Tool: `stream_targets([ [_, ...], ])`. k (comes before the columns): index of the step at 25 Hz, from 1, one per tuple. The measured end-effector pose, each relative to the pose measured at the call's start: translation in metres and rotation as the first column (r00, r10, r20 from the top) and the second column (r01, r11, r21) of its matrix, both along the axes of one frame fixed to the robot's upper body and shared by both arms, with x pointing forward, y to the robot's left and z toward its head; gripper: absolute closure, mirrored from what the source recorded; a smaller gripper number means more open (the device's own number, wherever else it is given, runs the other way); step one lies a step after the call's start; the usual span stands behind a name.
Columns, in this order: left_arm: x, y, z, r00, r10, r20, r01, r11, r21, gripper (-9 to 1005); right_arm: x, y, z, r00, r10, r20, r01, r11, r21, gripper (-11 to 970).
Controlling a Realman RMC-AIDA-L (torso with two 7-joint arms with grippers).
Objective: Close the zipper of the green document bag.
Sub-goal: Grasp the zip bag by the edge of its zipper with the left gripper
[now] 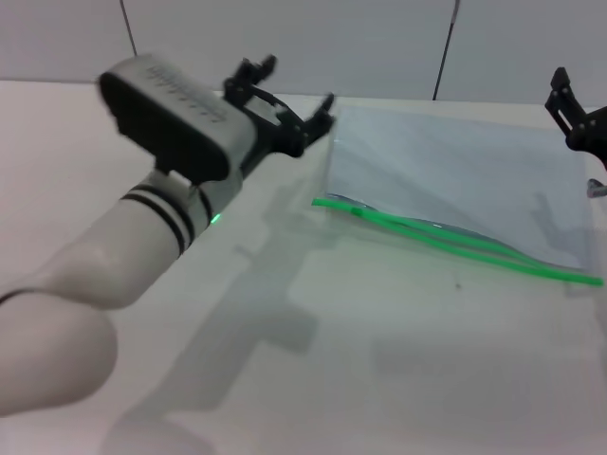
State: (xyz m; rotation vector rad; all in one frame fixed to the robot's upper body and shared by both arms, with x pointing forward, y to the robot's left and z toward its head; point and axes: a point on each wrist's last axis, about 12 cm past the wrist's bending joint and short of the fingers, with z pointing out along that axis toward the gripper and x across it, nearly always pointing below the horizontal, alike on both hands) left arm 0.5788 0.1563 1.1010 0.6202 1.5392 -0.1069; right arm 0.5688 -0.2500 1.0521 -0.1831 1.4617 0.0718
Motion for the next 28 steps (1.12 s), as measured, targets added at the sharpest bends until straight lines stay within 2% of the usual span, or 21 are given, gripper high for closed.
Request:
stream_targets([
  [4,0.007,-0.007,0.009,0.994,-0.064,-0.085,0.073,0.992,0.108,144,0.001,0.0,-0.002,1.0,0.001,-0.015,-0.001,1.0,-0.003,84],
  [9,0.012,-0.007,0.027,0.975,-0.133,-0.179,0.165,0.97,0.177,145,0.001,0.001,-0.001,1.0,0.003,-0.017,-0.003,1.0,-0.003,85],
  [14,0.012,-0.004,0.033,0.94,-0.19,-0.284,0.273,0.917,0.292,146,0.001,0.001,-0.001,1.0,0.003,-0.018,-0.003,1.0,-0.003,85],
  [19,0.015,-0.006,0.033,0.922,-0.179,-0.343,0.318,0.855,0.409,146,0.002,0.002,-0.001,1.0,0.005,-0.016,-0.005,1.0,-0.003,85],
  [22,0.017,-0.008,0.036,0.913,-0.183,-0.365,0.343,0.83,0.439,147,0.002,0.002,-0.001,1.0,0.006,-0.015,-0.006,1.0,-0.001,86],
  [28,0.017,-0.015,0.038,0.915,-0.18,-0.362,0.367,0.743,0.56,148,0.003,0.001,0.0,1.0,0.006,-0.015,-0.006,1.0,0.004,86],
])
